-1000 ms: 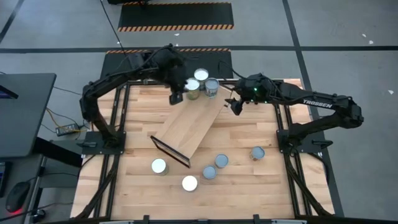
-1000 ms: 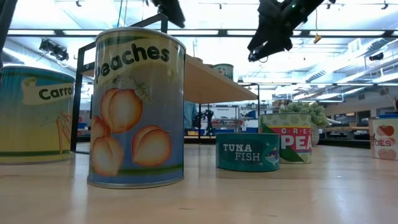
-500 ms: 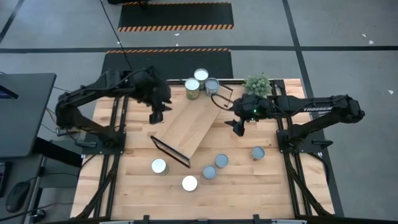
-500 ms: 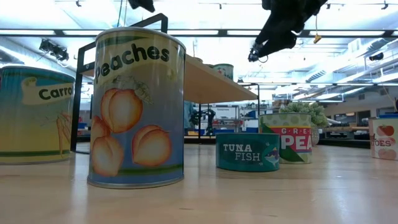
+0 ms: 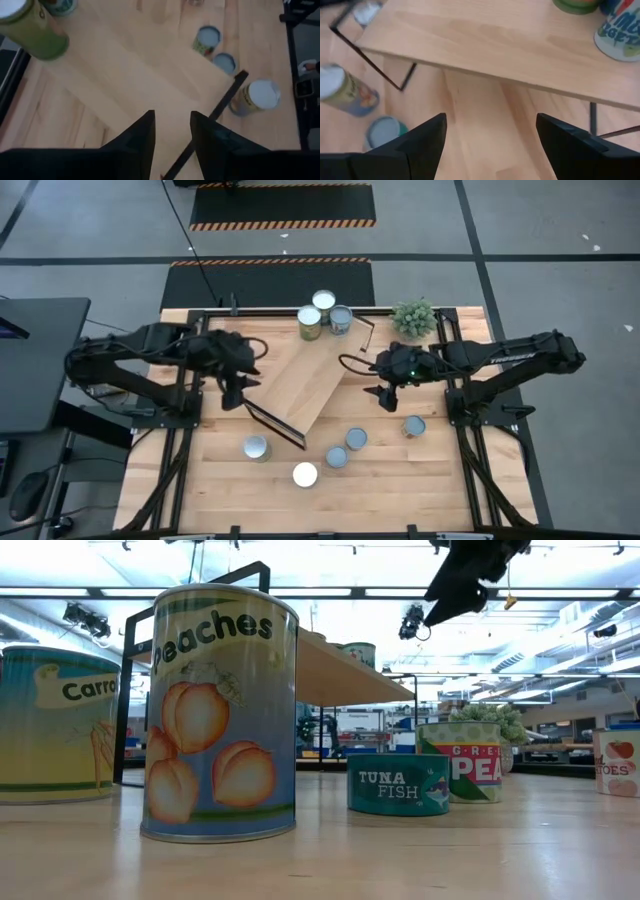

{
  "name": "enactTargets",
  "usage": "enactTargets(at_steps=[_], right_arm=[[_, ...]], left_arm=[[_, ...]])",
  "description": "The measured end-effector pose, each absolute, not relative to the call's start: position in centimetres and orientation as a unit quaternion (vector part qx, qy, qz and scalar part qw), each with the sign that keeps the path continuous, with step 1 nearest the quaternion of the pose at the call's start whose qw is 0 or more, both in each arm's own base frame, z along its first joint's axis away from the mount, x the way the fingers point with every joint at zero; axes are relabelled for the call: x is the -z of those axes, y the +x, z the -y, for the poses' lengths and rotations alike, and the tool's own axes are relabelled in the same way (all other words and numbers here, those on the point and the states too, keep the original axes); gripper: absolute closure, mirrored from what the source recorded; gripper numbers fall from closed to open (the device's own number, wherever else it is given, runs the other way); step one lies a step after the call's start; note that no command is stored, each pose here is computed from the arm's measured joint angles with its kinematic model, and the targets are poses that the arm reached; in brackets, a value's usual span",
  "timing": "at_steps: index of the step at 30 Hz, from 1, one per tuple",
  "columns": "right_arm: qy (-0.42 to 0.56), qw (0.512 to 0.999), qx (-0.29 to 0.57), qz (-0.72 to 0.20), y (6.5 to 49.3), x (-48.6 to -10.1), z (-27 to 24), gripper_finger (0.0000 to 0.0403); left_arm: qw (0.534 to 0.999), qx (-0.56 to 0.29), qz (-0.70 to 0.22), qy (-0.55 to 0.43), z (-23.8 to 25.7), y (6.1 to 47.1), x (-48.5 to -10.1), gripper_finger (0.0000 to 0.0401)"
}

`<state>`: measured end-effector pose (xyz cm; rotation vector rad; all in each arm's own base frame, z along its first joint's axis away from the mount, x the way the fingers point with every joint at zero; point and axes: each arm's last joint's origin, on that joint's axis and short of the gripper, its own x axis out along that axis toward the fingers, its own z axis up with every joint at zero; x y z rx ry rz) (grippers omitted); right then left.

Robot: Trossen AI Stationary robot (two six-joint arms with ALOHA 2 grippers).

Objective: Pick and place cans onto a shelf
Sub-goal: Put the canned carrots on the shelf

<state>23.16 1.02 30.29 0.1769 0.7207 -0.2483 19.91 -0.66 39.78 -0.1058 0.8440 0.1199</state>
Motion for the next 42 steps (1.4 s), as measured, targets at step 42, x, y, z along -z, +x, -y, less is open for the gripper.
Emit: enactTargets(at_steps=[42], right_arm=[[0.273, 0.903, 0.186, -0.276, 23.0, -31.0, -4.7, 0.0108]], left_arm=[[0.85, 0.09, -0.504, -0.123, 11.0, 14.6, -28.9, 0.0152]])
